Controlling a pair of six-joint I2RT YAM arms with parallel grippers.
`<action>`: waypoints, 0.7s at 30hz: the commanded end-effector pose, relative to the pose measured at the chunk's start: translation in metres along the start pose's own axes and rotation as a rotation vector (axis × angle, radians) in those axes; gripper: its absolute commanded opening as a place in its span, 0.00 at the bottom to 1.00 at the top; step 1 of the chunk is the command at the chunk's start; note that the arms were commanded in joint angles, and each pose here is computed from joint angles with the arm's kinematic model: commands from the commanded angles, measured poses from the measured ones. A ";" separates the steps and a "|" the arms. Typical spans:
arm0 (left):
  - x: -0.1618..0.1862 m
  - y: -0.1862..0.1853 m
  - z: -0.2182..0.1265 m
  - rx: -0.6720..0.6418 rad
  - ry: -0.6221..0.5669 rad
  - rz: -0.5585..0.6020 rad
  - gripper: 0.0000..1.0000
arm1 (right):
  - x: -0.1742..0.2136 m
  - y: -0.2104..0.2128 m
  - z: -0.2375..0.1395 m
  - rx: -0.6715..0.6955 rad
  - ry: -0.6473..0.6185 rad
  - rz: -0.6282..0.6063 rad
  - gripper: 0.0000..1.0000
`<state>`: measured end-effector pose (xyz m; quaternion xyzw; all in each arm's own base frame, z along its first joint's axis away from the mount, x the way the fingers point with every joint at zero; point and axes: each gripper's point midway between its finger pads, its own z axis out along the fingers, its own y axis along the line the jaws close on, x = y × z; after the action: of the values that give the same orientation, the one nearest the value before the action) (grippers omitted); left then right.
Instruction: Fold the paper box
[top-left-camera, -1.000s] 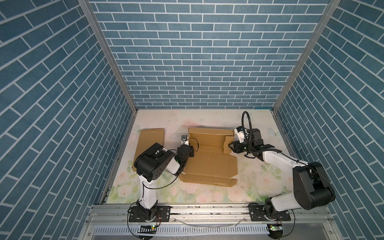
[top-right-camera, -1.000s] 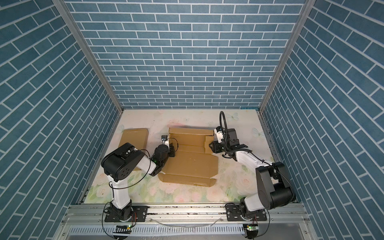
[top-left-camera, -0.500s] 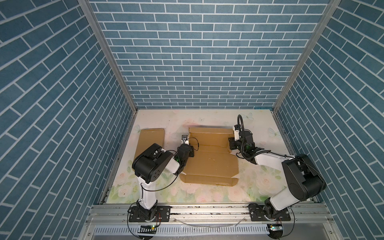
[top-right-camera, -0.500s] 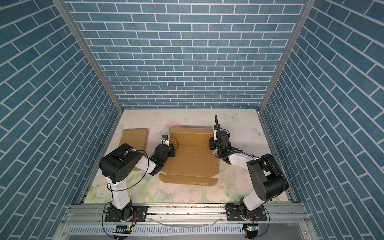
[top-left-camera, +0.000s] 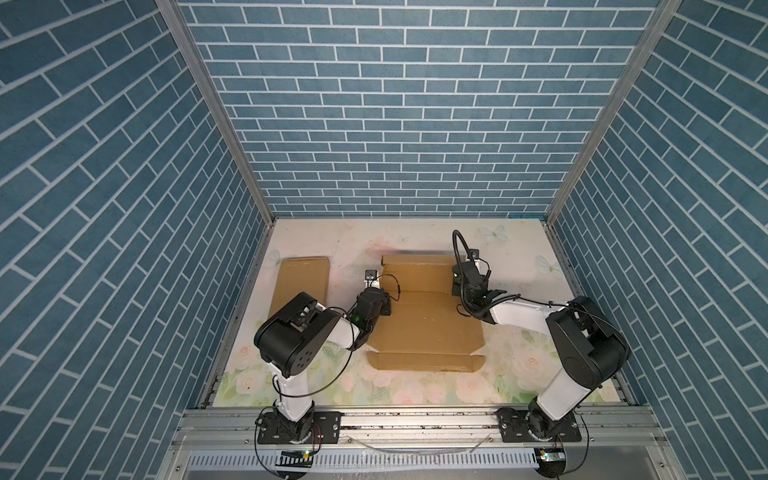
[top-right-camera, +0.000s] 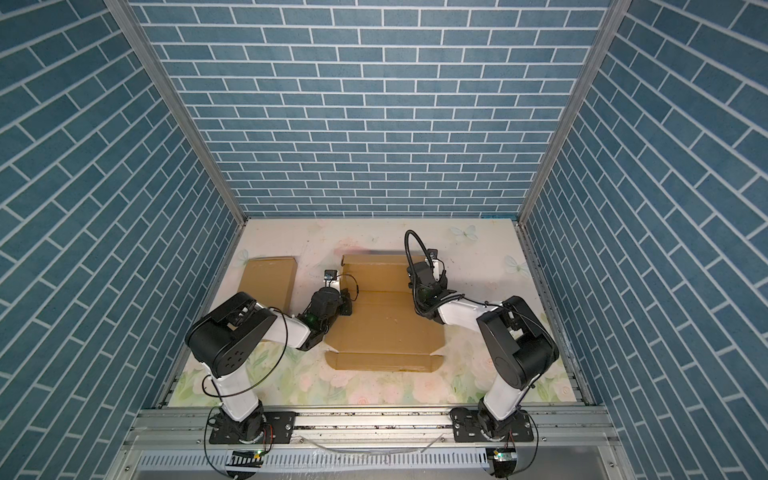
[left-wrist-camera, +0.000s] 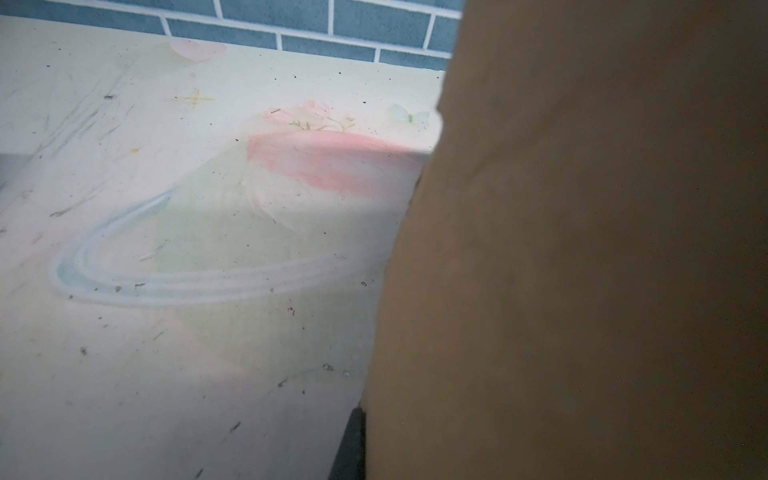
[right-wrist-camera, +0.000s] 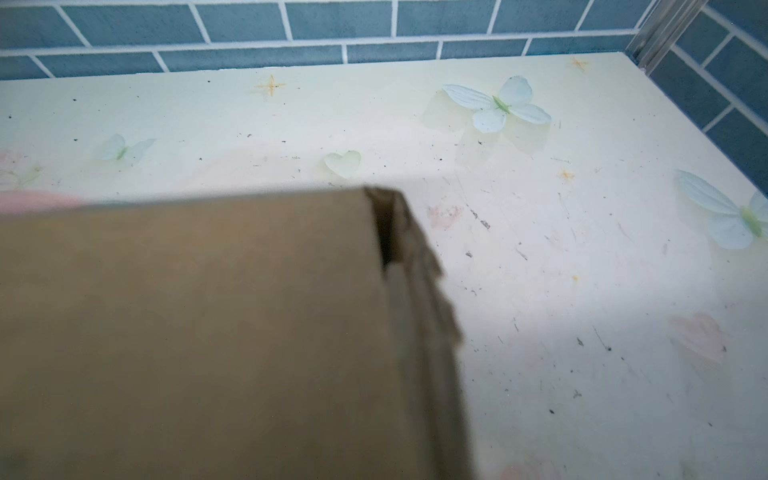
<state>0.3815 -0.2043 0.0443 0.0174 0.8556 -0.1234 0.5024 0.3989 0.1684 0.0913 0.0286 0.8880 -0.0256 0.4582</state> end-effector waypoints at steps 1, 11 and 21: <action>-0.011 -0.005 -0.008 -0.015 0.039 0.018 0.06 | 0.012 -0.023 -0.008 0.093 0.132 -0.006 0.04; -0.009 -0.008 -0.046 -0.045 0.358 0.041 0.05 | 0.053 -0.022 -0.063 -0.009 0.557 0.005 0.28; 0.016 -0.010 -0.080 -0.046 0.673 0.119 0.09 | 0.067 0.005 -0.101 -0.218 0.727 0.077 0.50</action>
<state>0.3288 -0.2017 0.0773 0.0749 0.9564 -0.0735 0.2726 0.2954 0.1705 0.0743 0.0193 0.9880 0.0478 0.1454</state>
